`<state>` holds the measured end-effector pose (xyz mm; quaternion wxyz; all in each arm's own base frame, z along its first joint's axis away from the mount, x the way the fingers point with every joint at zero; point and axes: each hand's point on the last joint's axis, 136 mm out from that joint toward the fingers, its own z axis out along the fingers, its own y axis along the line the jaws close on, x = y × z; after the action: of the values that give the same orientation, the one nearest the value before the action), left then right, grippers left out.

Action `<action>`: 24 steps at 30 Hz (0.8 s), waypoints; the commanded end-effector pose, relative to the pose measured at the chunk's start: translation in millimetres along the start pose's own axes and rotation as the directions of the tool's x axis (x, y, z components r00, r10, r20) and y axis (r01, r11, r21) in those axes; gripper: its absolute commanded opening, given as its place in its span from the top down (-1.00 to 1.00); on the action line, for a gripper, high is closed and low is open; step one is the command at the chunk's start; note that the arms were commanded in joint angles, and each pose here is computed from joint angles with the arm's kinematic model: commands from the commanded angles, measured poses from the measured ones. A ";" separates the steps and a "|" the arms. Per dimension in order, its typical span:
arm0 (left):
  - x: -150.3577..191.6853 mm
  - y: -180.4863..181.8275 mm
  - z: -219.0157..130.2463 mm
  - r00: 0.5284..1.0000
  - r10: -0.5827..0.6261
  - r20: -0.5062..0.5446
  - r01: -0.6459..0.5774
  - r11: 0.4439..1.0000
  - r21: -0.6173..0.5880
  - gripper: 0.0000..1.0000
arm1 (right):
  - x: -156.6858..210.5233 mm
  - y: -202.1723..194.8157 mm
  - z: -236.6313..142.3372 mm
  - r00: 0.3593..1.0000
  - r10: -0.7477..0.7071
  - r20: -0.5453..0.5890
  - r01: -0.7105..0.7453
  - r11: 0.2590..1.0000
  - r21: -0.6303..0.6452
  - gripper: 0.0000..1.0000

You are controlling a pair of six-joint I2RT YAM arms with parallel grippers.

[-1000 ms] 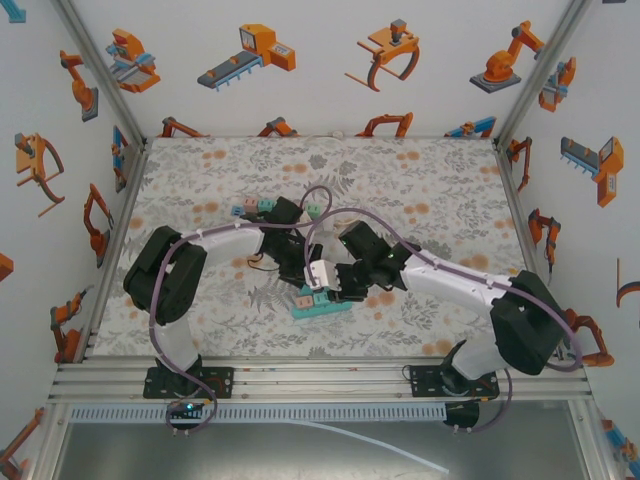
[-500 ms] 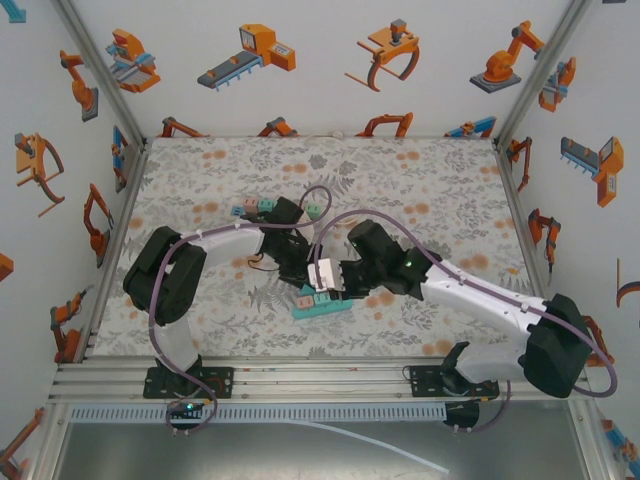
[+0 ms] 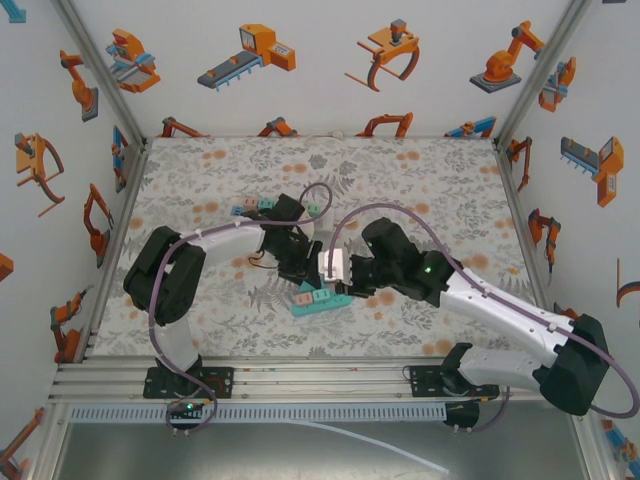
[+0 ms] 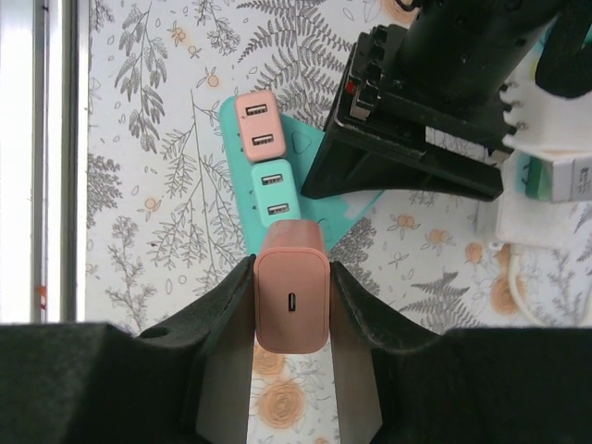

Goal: Pull the plug off the socket

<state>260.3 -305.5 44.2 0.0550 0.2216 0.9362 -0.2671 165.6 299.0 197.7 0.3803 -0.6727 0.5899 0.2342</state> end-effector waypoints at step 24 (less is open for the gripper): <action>-47.3 -62.8 -155.0 0.870 0.209 0.447 -0.242 0.970 0.018 -0.77 | 183.9 -158.5 -6.6 0.094 0.911 0.401 -0.988 0.035 0.153 0.77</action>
<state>281.4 -292.4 217.1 0.2827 0.2591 0.8604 -0.3357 343.3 184.3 93.4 0.2758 -0.0037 0.8903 0.3624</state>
